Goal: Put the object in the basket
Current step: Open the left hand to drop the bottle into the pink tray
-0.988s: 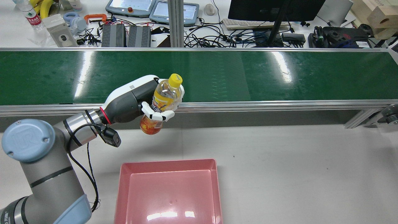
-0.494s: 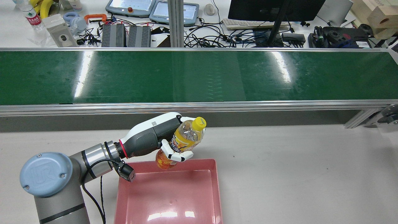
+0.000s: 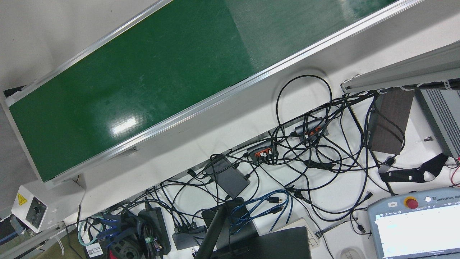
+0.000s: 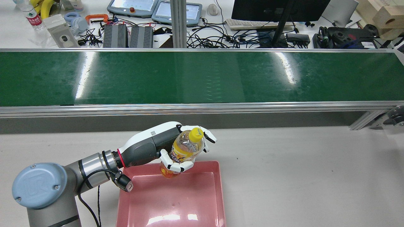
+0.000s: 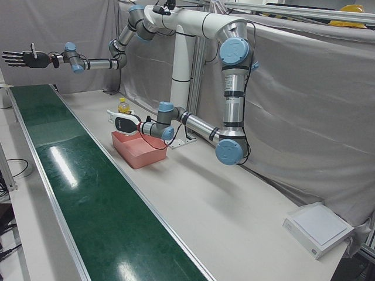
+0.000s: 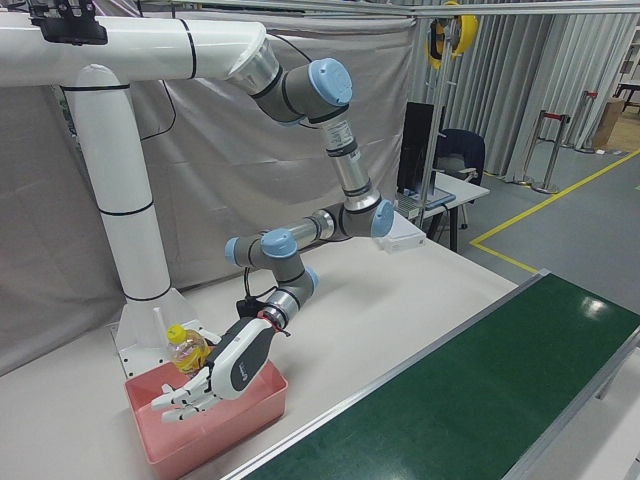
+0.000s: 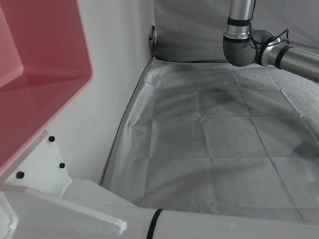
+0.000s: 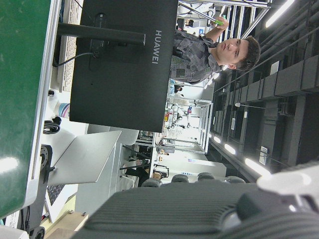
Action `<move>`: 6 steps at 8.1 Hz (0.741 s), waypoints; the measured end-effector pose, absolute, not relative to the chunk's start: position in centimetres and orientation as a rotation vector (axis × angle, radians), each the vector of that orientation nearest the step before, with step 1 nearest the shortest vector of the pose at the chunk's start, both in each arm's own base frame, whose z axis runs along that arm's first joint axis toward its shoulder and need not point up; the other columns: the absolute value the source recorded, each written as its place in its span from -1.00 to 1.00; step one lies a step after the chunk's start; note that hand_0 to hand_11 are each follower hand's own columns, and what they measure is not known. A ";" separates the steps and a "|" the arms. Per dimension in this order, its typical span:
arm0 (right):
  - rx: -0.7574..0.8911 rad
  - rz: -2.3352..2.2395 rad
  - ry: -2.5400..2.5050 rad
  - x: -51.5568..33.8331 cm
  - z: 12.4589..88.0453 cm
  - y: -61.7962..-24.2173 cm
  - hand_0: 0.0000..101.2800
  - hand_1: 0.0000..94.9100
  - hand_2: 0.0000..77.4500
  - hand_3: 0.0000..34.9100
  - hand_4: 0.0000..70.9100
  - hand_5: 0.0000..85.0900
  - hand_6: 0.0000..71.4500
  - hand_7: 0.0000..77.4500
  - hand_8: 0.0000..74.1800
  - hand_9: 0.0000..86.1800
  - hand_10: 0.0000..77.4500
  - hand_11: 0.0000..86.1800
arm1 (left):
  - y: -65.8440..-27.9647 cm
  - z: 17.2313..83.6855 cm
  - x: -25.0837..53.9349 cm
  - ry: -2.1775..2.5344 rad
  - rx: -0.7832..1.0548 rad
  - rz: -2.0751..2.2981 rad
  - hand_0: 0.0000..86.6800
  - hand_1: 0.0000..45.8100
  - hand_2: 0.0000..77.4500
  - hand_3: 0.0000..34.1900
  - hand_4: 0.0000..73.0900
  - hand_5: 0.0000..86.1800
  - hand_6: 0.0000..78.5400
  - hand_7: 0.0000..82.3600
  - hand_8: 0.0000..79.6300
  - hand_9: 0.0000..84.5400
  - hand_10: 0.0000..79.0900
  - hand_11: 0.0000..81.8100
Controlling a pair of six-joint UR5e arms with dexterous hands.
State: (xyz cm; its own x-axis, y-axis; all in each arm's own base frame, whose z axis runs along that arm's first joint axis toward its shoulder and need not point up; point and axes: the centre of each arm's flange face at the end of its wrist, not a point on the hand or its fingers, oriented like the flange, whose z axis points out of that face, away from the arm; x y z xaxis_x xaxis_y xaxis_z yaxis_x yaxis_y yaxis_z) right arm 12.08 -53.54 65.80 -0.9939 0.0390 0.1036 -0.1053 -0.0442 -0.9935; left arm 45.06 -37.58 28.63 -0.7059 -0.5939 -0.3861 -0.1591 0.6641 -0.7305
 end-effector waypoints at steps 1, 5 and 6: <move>0.074 2.199 -2.099 12.1 65.8 -53.5 -1.00 -1.00 -0.99 -0.98 -1.00 -1.00 -1.00 -0.99 -1.00 -1.00 -1.00 -1.00 | -37.3 30.0 44.5 2.251 -0.577 -0.914 0.10 0.00 -0.31 -1.00 -0.85 -0.90 -1.00 -0.95 -0.95 -0.82 -0.66 -0.32; 0.075 2.199 -2.099 12.1 65.8 -53.6 -1.00 -1.00 -0.99 -0.98 -1.00 -1.00 -1.00 -0.99 -1.00 -1.00 -1.00 -1.00 | -37.2 30.8 44.2 2.252 -0.577 -0.912 0.13 -0.12 -0.44 -1.00 -0.96 -0.94 -1.00 -0.97 -1.00 -0.99 -0.79 -0.69; 0.075 2.198 -2.099 12.1 65.8 -53.6 -1.00 -1.00 -0.99 -0.99 -1.00 -1.00 -1.00 -0.99 -1.00 -1.00 -1.00 -1.00 | -37.1 30.8 44.1 2.254 -0.578 -0.911 0.14 -0.14 -0.45 -1.00 -0.97 -0.95 -1.00 -0.97 -0.99 -0.99 -0.83 -0.71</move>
State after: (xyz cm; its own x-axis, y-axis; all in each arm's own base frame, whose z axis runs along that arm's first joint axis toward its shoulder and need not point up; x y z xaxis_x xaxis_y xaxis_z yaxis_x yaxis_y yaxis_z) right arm 12.07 -53.58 65.79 -0.9937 0.0392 0.1051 -0.1068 -0.0439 -0.9933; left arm 44.15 -37.15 30.76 -0.7041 -0.5941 -0.3889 -0.1574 0.6646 -0.7305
